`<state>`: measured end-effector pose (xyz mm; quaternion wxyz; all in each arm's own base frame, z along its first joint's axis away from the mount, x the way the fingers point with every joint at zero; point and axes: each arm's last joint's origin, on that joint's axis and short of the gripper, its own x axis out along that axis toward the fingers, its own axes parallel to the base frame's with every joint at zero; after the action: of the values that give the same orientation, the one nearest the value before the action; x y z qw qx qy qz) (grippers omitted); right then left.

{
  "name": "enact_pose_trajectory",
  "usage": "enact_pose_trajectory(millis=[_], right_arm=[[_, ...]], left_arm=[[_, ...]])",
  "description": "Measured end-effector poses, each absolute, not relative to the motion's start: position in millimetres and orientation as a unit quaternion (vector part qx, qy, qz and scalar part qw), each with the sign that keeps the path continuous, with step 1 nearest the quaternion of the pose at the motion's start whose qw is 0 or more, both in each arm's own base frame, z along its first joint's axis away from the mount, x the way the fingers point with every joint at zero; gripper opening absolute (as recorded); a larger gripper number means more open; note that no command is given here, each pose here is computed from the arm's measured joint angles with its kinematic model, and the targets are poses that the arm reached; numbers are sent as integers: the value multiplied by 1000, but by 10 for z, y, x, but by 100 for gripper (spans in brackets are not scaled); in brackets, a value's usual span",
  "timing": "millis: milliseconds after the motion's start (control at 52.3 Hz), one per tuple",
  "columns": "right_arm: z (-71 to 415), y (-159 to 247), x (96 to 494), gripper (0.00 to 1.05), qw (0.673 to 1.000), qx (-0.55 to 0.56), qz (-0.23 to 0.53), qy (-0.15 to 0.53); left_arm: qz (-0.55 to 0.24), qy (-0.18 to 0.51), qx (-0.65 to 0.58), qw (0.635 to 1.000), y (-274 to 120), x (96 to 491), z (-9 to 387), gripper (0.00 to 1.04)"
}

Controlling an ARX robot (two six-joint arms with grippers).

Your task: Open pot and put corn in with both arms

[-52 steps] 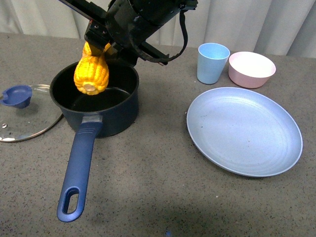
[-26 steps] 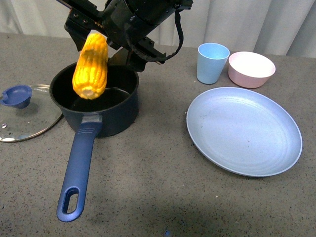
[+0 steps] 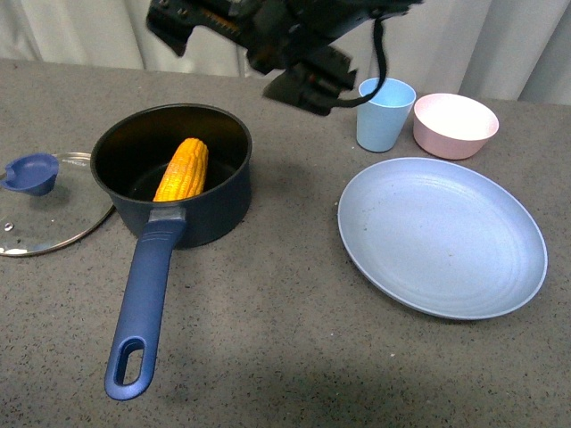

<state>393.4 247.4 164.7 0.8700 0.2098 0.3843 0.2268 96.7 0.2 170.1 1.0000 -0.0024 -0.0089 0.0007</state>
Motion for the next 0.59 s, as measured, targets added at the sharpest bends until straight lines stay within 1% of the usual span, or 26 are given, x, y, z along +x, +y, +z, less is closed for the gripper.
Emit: enact_pose_trajectory(millis=[77,115,268,363,459,593], right_arm=[[1821,2202,3803,96,908,178,199,323],[1870,2056,3714,96,920,164,188,301],[1853,1491,3333,96,954,107,138,242],[1850,1237,3140,96,965,83,119,221],[1873,856,2807,96,976,64,88,190],[1784,414,2378,96,980,54,41,187]], left_arm=[[1,-9,-2,1000,2,967,1701,98],[1,-9,-2,1000,1,967,1701,98],[1,-9,-2,1000,2,967,1701,98],[1,-9,-2,1000,2,967,1701,98],[1,-9,-2,1000,2,967,1701,98],[1,-9,-2,1000,2,967,1701,98]])
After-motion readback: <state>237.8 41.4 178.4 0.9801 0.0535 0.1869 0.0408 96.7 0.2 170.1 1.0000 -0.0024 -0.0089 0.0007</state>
